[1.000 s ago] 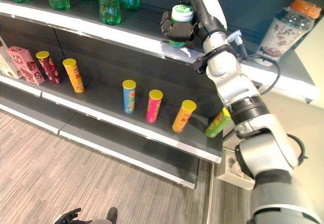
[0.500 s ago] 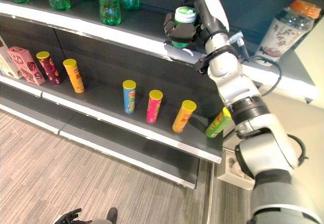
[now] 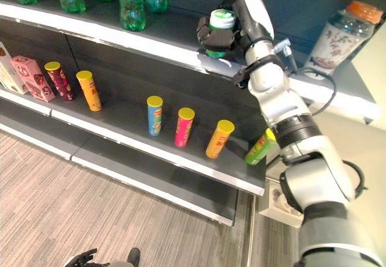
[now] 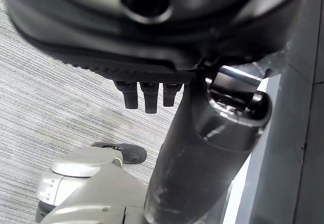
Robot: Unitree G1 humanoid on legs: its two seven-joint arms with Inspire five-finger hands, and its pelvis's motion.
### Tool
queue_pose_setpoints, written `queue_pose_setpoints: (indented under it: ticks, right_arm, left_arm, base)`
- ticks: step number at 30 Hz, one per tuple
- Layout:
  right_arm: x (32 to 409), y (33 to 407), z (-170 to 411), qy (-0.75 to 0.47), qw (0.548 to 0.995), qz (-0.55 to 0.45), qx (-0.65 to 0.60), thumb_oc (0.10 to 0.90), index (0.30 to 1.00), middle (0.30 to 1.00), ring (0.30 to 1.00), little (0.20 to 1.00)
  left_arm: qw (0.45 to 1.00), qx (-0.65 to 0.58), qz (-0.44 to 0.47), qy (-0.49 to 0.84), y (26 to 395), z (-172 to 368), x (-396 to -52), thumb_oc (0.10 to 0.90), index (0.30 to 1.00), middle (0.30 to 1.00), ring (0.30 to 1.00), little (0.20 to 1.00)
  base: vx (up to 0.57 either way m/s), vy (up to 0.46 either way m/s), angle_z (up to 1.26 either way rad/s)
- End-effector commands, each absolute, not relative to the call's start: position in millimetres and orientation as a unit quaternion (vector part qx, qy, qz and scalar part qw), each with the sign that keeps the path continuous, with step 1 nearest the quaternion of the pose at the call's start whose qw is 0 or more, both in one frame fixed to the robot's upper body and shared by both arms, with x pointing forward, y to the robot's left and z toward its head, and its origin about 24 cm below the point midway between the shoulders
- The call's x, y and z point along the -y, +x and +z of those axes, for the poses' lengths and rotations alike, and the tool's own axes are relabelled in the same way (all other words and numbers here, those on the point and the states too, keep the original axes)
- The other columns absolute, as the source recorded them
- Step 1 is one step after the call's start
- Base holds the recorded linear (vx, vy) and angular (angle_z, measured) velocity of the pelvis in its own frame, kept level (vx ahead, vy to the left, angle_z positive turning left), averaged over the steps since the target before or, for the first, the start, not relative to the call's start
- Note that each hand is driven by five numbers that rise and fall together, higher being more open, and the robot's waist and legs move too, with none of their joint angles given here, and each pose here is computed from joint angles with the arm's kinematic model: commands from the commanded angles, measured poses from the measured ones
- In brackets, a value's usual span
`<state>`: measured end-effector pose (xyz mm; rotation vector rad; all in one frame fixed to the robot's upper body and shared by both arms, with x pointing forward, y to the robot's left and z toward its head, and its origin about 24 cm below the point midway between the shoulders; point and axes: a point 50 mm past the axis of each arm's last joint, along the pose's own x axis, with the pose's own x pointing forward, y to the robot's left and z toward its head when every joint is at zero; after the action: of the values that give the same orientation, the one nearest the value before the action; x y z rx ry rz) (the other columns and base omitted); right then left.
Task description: Put the goods on the table back onto the shelves and tidy them up.
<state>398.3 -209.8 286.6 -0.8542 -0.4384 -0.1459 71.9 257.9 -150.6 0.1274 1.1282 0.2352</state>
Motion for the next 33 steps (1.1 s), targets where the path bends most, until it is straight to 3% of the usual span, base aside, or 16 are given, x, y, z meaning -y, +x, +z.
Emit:
queue_pose_setpoints:
  ticks: [1,2,19,33]
  right_arm:
    - [203.0,385.9,356.3,-0.419,0.849,-0.106,0.304,0.778,0.867,0.867,0.867,0.867]
    - [203.0,386.0,356.3,-0.417,0.85,-0.107,0.304,0.8,0.9,0.9,0.9,0.9]
    - [197.6,385.8,354.7,-0.405,0.854,-0.099,0.311,0.8,0.9,0.9,0.9,0.9]
    - [175.2,365.5,368.7,-0.359,0.844,-0.061,0.393,0.8,0.9,0.9,0.9,0.9]
  left_arm:
    - [0.851,-0.507,0.104,0.091,86.1,-142.8,-271.1,0.8,0.9,0.9,0.9,0.9]
    - [0.851,-0.507,0.104,0.091,86.3,-142.8,-271.0,0.8,0.9,0.9,0.9,0.9]
    - [0.85,-0.508,0.11,0.087,87.2,-143.1,-271.0,0.8,0.9,0.9,0.9,0.9]
    - [0.848,-0.509,0.118,0.083,87.8,-143.4,-271.4,0.8,0.9,0.9,0.9,0.9]
  base:
    - [0.0,0.0,0.0]
    - [0.0,0.0,0.0]
    - [0.0,0.0,0.0]
    - [0.0,0.001,-0.01]
